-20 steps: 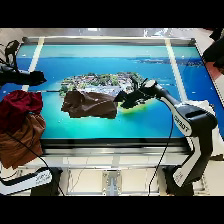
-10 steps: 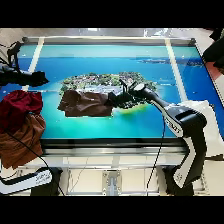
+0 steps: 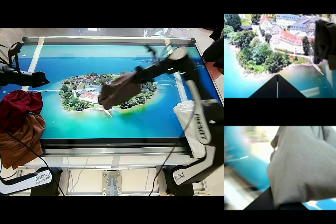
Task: Fold the shirts.
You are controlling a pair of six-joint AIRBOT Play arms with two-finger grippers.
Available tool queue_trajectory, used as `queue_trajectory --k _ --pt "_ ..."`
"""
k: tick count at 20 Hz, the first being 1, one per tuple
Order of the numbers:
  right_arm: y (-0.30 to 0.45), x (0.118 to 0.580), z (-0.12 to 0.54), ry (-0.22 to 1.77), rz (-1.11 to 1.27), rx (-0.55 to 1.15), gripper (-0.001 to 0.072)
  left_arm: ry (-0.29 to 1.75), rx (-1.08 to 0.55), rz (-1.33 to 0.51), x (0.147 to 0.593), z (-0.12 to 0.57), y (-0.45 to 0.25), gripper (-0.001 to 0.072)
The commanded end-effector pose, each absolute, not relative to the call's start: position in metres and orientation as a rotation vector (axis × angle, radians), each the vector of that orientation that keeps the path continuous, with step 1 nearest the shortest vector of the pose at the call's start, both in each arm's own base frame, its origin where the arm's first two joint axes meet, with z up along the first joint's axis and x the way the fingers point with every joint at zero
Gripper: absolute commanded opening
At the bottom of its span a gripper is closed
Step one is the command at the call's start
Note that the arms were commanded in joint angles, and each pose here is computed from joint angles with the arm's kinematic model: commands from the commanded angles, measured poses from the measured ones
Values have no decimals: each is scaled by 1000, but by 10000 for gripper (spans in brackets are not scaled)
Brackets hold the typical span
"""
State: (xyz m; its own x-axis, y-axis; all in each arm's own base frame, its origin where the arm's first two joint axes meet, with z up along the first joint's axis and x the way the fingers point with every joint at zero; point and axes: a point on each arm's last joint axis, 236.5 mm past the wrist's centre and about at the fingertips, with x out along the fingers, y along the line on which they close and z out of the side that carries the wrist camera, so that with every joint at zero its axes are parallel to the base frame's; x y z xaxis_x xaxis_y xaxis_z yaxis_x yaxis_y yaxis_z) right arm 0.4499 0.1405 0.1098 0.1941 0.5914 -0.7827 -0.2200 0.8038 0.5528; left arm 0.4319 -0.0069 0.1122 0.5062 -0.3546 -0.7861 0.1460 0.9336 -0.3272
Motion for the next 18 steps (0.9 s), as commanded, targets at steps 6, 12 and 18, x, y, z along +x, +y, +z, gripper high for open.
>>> queue_trajectory --k 6,12,18 --pt "-154 312 180 1237 -264 367 11 982 -260 -325 434 116 -13 13" --pt "-202 146 54 1325 -616 641 11 981 -265 -329 434 117 -14 13" --pt "-198 69 -45 1256 -825 884 142 972 -291 -351 434 121 -21 13"
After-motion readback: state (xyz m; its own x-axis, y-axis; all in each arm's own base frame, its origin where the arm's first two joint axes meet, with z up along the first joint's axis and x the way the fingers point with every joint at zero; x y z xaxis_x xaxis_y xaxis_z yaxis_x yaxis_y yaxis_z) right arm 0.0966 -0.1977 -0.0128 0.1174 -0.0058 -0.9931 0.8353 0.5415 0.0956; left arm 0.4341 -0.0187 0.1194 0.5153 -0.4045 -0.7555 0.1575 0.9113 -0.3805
